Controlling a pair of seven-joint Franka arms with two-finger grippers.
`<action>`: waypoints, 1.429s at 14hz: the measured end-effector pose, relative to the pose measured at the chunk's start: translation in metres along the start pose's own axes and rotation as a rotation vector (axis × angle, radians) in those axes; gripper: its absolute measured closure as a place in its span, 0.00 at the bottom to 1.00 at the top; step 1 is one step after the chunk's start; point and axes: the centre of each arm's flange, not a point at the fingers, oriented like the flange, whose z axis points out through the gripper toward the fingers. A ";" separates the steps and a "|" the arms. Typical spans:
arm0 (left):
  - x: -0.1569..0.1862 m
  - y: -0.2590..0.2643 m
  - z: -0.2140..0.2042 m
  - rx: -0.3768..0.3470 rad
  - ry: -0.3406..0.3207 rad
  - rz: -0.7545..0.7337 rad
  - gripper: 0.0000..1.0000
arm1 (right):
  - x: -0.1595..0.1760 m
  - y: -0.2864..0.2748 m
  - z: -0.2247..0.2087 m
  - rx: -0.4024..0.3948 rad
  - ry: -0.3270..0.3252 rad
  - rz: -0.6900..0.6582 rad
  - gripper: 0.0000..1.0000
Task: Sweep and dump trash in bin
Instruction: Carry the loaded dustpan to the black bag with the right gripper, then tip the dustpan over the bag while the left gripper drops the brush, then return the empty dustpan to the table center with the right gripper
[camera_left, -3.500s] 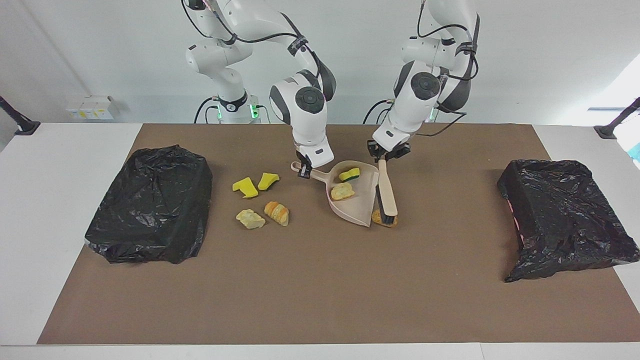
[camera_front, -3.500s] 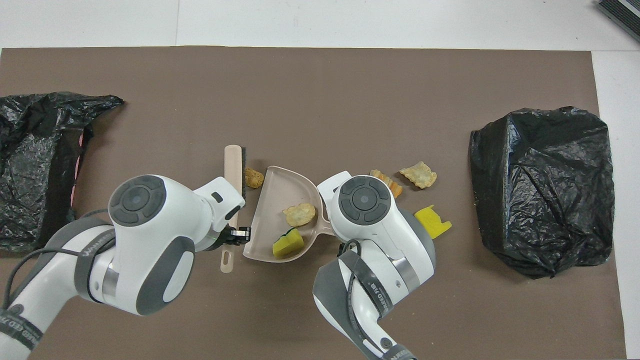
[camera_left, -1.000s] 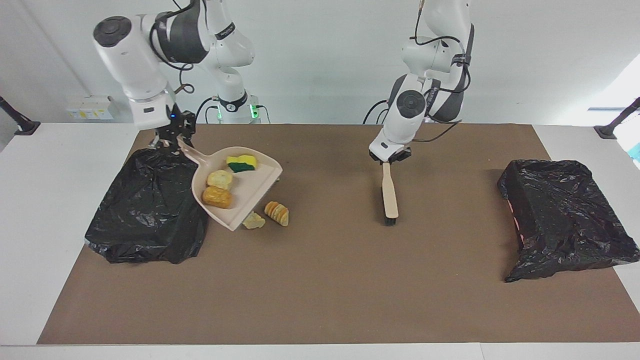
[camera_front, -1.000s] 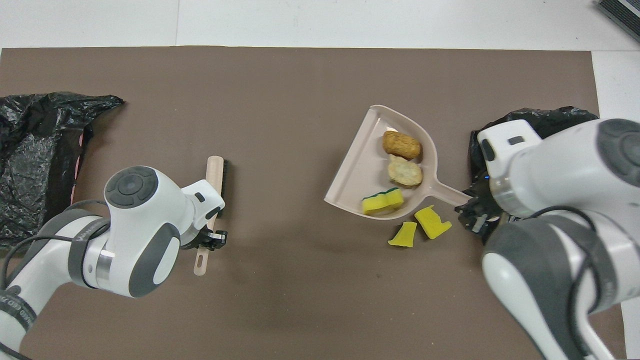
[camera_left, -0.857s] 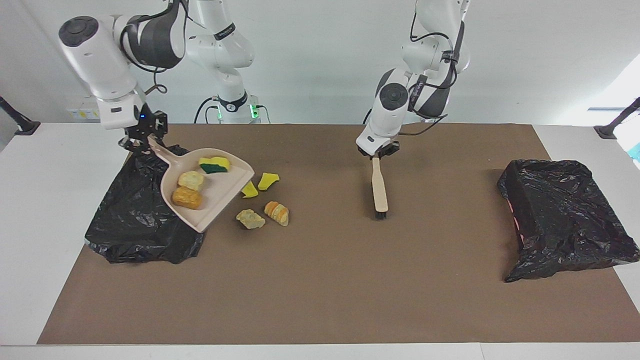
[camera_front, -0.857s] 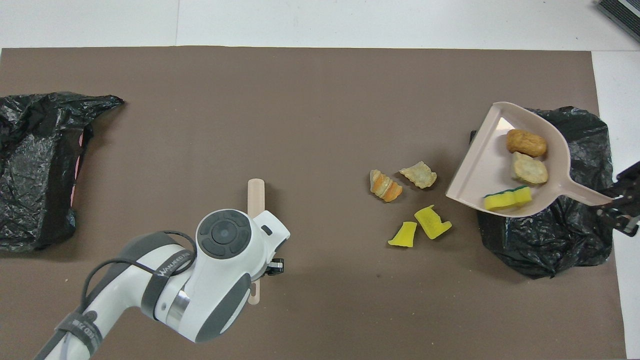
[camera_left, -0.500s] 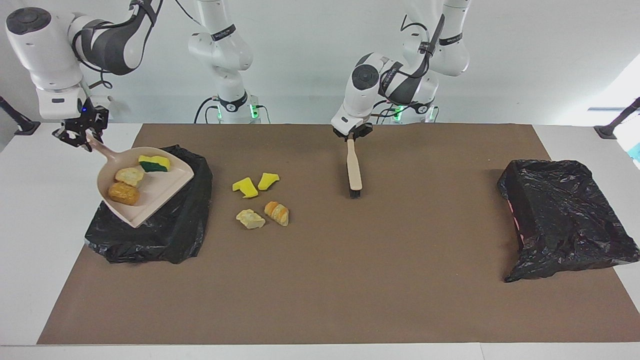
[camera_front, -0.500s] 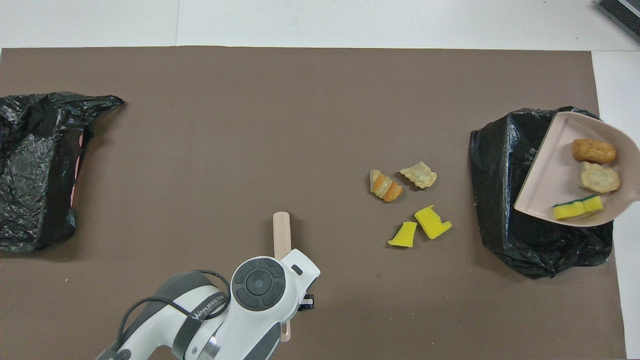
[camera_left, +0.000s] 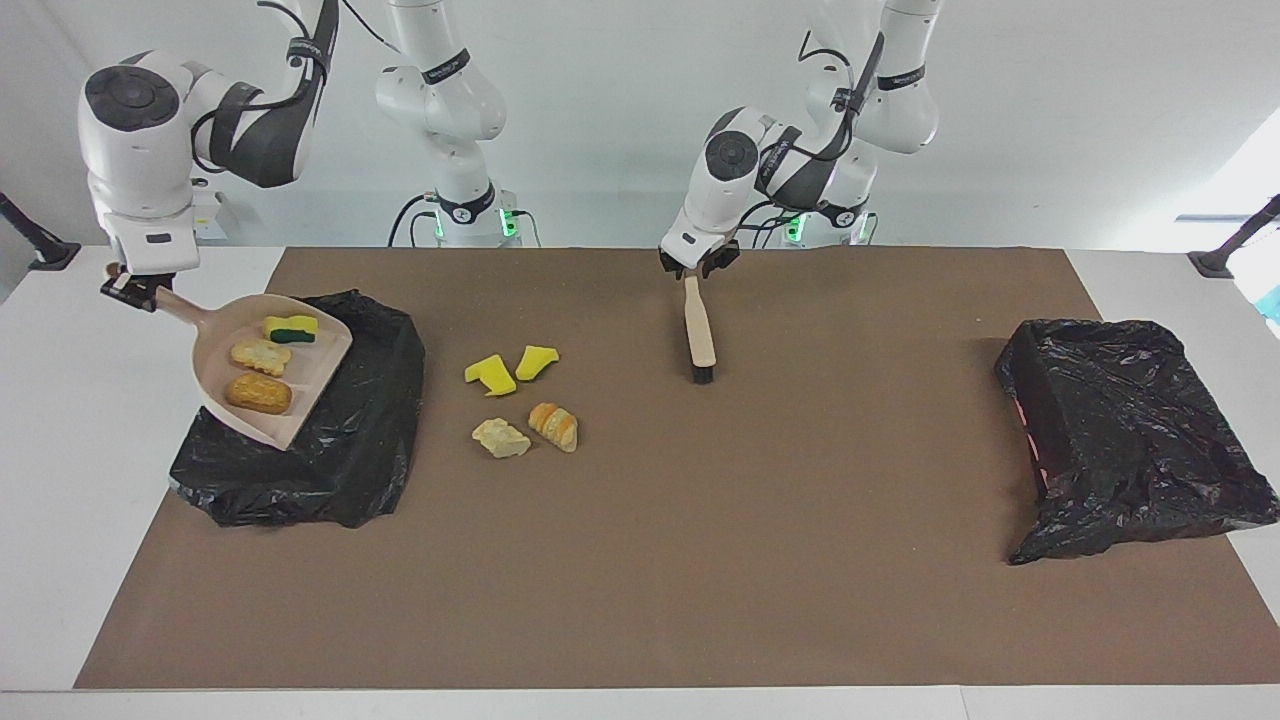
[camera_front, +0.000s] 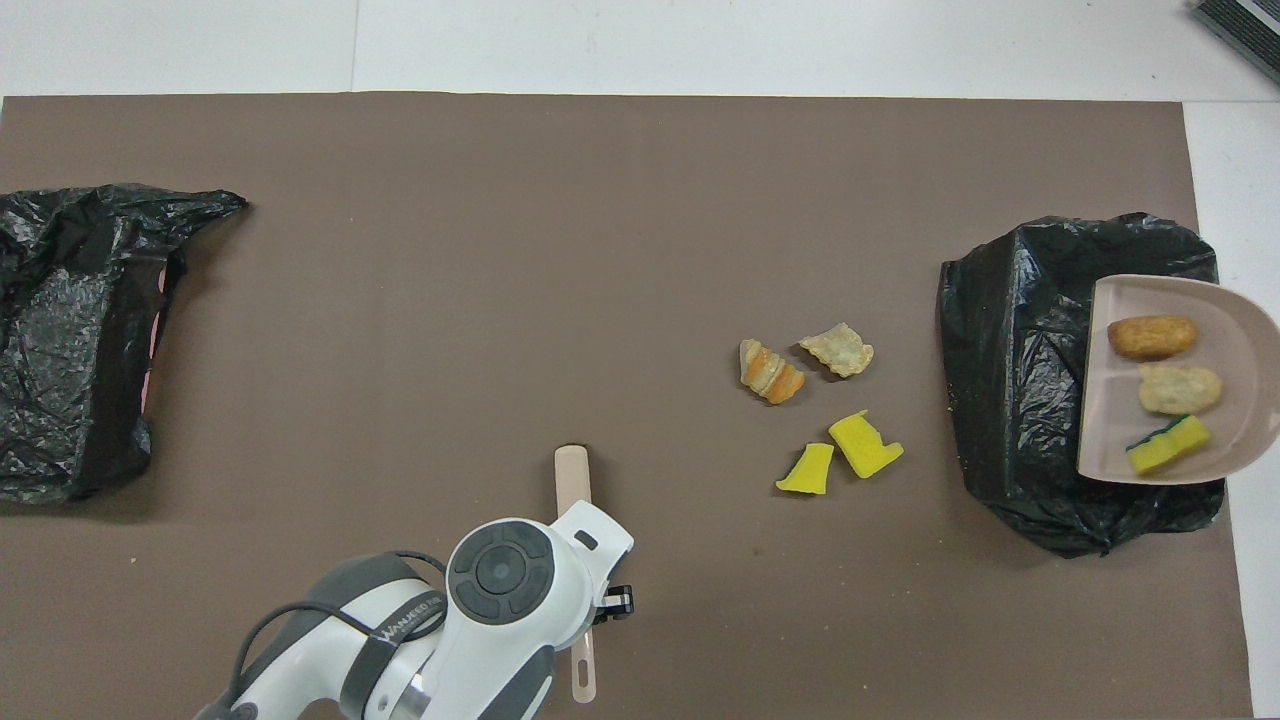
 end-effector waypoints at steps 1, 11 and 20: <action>0.014 -0.007 -0.011 -0.019 0.012 -0.010 0.22 | 0.002 0.002 -0.004 -0.009 -0.017 -0.035 0.68; 0.173 -0.136 -0.129 -0.062 0.195 0.030 0.00 | 0.050 0.021 -0.090 -0.041 -0.293 -0.195 0.68; 0.198 -0.256 -0.266 0.039 0.191 0.204 0.00 | 0.114 -0.019 -0.193 0.048 -0.423 0.027 0.68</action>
